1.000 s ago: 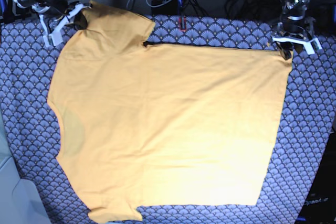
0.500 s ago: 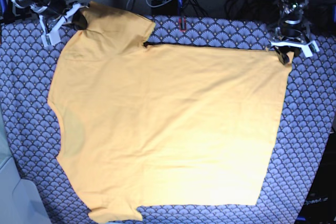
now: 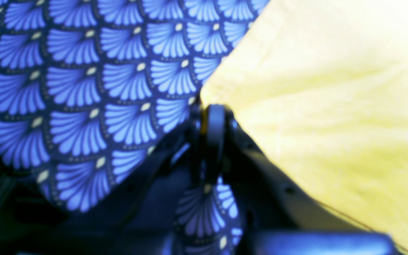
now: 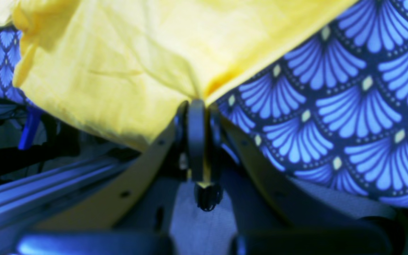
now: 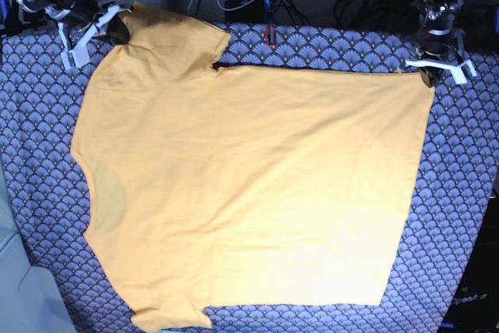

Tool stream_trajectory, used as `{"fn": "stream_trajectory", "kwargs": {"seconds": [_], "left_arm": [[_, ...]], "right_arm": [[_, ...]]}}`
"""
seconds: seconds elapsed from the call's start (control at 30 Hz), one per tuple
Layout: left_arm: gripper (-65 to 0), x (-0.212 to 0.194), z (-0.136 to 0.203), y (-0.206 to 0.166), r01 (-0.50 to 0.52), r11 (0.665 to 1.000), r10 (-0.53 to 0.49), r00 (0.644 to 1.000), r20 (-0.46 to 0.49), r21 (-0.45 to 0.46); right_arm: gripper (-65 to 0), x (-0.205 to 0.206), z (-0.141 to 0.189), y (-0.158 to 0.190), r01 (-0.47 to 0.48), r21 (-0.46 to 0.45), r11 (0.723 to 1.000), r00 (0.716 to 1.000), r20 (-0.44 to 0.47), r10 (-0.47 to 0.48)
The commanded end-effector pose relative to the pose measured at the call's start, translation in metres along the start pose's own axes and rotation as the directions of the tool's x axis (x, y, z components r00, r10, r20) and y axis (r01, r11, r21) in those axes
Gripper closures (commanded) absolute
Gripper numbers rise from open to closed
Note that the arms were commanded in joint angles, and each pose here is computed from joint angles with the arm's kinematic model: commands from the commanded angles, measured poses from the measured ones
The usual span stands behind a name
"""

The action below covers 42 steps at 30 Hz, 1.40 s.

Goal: Fold the T-shirt properly
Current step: 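Lift the shoulder edge with both grippers and pull it toward the hem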

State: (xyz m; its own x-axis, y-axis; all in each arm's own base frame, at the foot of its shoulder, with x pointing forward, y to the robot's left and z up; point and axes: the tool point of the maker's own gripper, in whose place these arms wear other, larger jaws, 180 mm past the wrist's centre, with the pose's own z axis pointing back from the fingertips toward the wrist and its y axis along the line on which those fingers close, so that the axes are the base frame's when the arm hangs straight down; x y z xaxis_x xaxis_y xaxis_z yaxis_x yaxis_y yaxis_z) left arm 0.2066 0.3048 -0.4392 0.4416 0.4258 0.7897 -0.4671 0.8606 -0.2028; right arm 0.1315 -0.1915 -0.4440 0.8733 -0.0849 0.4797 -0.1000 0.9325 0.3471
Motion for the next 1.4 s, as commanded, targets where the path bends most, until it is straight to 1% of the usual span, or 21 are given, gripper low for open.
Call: {"fn": "stream_trajectory", "kwargs": {"seconds": [0.0,0.1,0.17,0.37,0.47,0.53,0.63,0.77,0.83,1.17,1.27,1.37], "left_arm": [[0.0,-0.02,0.004,0.0,0.014,1.0,-0.014,0.994,-0.105,0.001],[0.0,-0.003,0.009,-0.007,0.03,0.999,-0.031,0.997,-0.064,-0.014],[0.0,0.003,0.015,-0.008,0.047,0.999,-0.048,0.998,-0.047,-0.02],[0.0,0.024,0.031,-0.013,0.092,0.995,-0.092,0.996,0.008,-0.034],[0.0,0.026,0.039,-0.012,0.112,0.993,-0.112,0.994,0.014,-0.034],[0.0,0.025,0.043,-0.009,0.124,0.992,-0.123,0.992,0.009,-0.029],[0.0,0.032,0.05,-0.004,0.151,0.988,-0.15,0.988,0.021,-0.024],[0.0,0.046,0.061,0.011,0.154,0.988,-0.155,0.987,0.053,0.023],[0.0,0.048,0.066,0.017,0.162,0.986,-0.164,0.985,0.054,0.038],[0.0,0.051,0.064,0.015,0.162,0.986,-0.164,0.985,0.063,0.034],[0.0,0.058,0.054,0.004,0.151,0.988,-0.152,0.985,0.084,0.017],[0.0,0.05,0.038,-0.002,0.132,0.991,-0.132,0.991,0.029,-0.001]], "right_arm": [[0.0,-0.053,0.003,-0.014,-0.023,-0.075,0.997,0.972,-0.236,0.005],[0.0,-0.04,0.009,-0.013,-0.055,-0.088,0.995,0.978,-0.205,0.036],[0.0,-0.023,0.017,-0.01,-0.103,-0.101,0.99,0.982,-0.169,0.085],[0.0,0.006,0.038,0.002,-0.199,-0.133,0.971,0.977,-0.107,0.185],[0.0,0.01,0.04,0.003,-0.208,-0.138,0.968,0.976,-0.099,0.195],[0.0,0.011,0.043,-0.001,-0.202,-0.152,0.968,0.977,-0.096,0.189],[0.0,0.013,0.046,-0.007,-0.199,-0.17,0.965,0.978,-0.091,0.185],[0.0,0.019,0.05,-0.013,-0.208,-0.185,0.96,0.977,-0.082,0.196],[0.0,0.021,0.05,-0.014,-0.213,-0.188,0.959,0.976,-0.078,0.202],[0.0,0.069,0.051,-0.008,-0.266,-0.214,0.94,0.961,0.018,0.276],[0.0,0.085,0.052,-0.01,-0.282,-0.226,0.932,0.953,0.044,0.299],[0.0,0.102,0.05,-0.011,-0.289,-0.239,0.927,0.948,0.061,0.311]]}}
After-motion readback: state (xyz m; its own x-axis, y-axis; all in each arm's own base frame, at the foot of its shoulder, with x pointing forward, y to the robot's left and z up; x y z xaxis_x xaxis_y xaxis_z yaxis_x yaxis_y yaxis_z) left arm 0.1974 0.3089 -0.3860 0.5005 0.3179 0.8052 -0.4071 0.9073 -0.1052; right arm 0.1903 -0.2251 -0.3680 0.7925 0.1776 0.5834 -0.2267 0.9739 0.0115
